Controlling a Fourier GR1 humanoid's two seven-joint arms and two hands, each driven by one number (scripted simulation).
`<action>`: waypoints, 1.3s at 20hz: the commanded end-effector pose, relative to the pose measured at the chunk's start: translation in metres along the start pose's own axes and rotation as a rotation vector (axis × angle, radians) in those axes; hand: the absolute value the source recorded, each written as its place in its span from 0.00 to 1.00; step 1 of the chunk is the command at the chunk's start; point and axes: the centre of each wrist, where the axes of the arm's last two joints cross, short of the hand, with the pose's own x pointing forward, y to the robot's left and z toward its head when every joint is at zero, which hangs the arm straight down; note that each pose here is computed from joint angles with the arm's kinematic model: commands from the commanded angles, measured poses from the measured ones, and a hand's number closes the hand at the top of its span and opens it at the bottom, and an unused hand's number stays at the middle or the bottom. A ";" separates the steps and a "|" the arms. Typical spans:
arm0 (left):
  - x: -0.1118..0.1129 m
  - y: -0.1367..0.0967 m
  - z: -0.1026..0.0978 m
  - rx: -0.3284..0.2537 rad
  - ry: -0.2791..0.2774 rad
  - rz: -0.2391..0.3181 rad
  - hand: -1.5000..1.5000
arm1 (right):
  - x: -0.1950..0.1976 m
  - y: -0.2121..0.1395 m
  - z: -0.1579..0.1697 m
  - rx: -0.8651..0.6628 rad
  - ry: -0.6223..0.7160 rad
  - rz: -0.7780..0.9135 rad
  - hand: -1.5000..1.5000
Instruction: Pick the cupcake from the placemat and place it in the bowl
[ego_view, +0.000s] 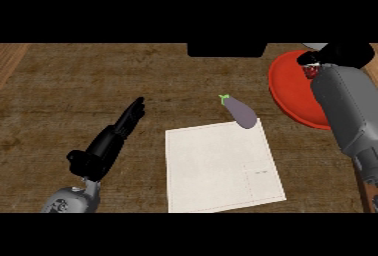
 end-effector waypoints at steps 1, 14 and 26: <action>0.012 -0.002 0.001 -0.022 -0.022 0.004 0.50 | -0.021 0.004 -0.019 0.168 0.096 -0.140 0.00; -0.002 -0.007 0.003 -0.007 0.015 -0.002 0.50 | -0.037 -0.016 -0.042 -0.100 0.010 -0.447 0.00; 0.001 0.006 0.002 0.058 0.027 0.011 0.50 | -0.143 -0.010 -0.039 -0.231 0.209 -0.702 0.00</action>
